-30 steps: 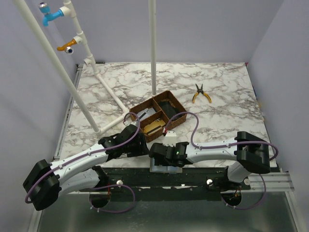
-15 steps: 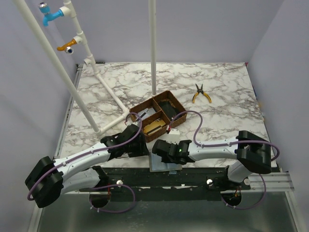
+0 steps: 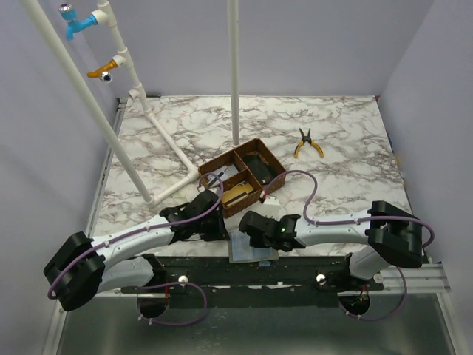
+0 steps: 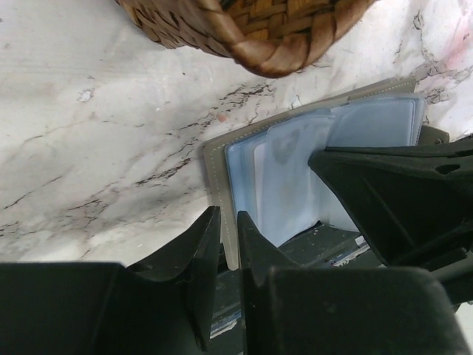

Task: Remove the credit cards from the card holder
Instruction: Remove the credit card from the card holder.

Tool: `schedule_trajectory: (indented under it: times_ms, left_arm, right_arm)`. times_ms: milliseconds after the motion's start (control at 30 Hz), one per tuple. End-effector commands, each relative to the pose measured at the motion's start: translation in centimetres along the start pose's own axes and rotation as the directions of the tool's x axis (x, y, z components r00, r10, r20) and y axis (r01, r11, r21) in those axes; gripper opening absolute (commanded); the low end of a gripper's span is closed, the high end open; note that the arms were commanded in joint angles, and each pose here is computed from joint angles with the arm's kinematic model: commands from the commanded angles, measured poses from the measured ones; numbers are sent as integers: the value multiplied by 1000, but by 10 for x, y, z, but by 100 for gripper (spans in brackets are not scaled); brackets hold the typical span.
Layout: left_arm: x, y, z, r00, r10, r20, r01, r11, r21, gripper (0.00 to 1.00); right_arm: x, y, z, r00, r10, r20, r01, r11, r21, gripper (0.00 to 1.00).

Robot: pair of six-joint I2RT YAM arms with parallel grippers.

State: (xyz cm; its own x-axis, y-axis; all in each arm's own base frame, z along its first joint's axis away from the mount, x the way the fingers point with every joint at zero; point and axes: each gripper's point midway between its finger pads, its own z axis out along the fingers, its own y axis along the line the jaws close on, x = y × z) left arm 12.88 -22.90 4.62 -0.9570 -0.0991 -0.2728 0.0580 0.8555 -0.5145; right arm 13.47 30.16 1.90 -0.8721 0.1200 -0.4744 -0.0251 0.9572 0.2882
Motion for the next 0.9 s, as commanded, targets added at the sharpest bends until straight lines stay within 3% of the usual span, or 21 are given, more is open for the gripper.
schedule_trajectory:
  times_ms: [0,867]
  left_arm:
    - [0,-20,-1,999,44,-14,-43,997,68,16]
    - [13,-30,21,993,89,-78,-84,995,57,8]
  right_arm:
    - [33,-57,16,995,-35,-97,49,989,142,1]
    - [71,-92,24,977,66,-203,-36,988,149,1]
